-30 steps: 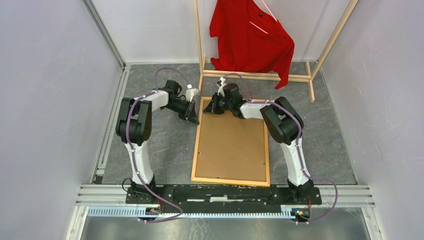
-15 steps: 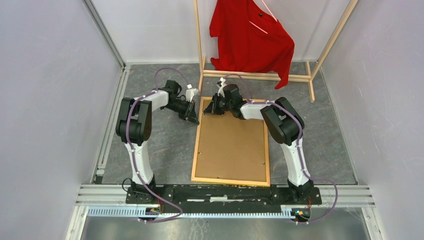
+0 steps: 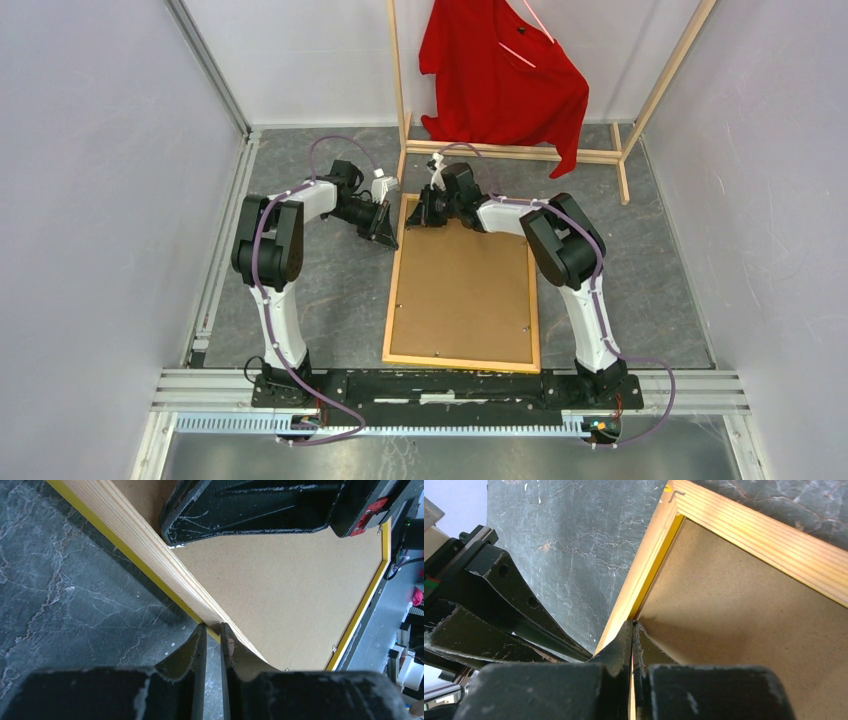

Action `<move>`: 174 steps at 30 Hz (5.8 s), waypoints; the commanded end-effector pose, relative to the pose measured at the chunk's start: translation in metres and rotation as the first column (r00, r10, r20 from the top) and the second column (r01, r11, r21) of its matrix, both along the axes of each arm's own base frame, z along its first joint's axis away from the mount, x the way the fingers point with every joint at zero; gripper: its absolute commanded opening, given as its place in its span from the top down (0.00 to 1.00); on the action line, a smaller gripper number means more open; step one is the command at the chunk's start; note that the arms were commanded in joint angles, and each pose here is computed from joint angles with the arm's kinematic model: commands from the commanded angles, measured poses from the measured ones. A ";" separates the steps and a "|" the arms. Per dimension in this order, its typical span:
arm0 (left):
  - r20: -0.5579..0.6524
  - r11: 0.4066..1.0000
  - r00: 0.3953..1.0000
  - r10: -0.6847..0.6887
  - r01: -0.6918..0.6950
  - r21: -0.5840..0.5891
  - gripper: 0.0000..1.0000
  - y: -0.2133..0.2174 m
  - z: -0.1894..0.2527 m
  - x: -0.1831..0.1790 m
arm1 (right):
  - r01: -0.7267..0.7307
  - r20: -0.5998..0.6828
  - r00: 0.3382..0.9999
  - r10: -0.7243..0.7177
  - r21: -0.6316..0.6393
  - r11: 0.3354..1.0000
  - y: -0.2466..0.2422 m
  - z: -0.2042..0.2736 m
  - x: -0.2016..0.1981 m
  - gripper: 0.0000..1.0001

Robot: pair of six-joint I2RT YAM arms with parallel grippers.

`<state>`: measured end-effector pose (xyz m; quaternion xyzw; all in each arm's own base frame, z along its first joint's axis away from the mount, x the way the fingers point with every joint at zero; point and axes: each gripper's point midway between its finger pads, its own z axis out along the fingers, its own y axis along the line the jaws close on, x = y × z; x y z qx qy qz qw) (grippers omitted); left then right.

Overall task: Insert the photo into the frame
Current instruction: Install the photo frame at the center of the board, then turn over the photo frame at the center of the board.

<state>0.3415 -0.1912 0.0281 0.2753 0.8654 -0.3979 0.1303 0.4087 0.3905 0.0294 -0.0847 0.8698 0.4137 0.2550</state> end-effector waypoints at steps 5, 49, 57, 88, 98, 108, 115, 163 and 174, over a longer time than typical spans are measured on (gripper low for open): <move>0.017 0.998 0.999 -0.048 0.047 0.045 0.80 -0.001 -0.008 -0.009 | -0.154 -0.082 0.985 0.149 -0.056 0.987 0.022 -0.034 -0.041 1.00; 0.061 0.994 0.993 -0.099 0.096 0.061 0.77 0.009 0.007 -0.017 | 0.398 0.159 0.915 -0.370 -0.216 0.892 -0.166 0.020 0.045 0.86; 0.053 0.994 0.994 -0.099 0.097 0.054 0.77 0.008 0.005 -0.017 | 0.441 0.173 0.896 -0.408 -0.258 0.859 -0.182 0.012 0.054 0.91; 0.047 0.993 0.993 -0.104 0.102 0.057 0.77 0.008 0.001 -0.017 | 0.452 0.196 0.890 -0.411 -0.273 0.849 -0.185 0.001 0.066 0.98; 0.074 0.993 0.992 -0.103 0.097 0.072 0.75 0.012 0.009 -0.014 | 0.340 0.274 0.916 -0.292 -0.147 0.929 -0.152 0.049 0.038 0.57; 0.171 0.989 0.977 -0.126 0.111 0.096 0.50 0.022 0.058 -0.016 | 0.126 0.335 0.942 -0.027 -0.275 0.953 -0.126 0.048 -0.085 0.35; 0.216 0.992 0.976 -0.037 0.011 0.123 0.39 0.045 0.089 -0.016 | 0.035 0.278 0.957 0.084 -0.395 0.918 -0.065 0.035 -0.161 0.33; 0.191 0.969 0.971 0.145 -0.178 0.169 0.24 0.151 0.076 -0.071 | 0.233 0.228 0.962 -0.153 -0.383 0.894 0.047 0.101 -0.159 1.00; 0.175 0.981 0.971 0.164 -0.179 0.072 0.26 0.133 0.088 -0.081 | 0.198 0.147 0.969 -0.200 0.031 0.980 0.073 0.234 -0.167 1.00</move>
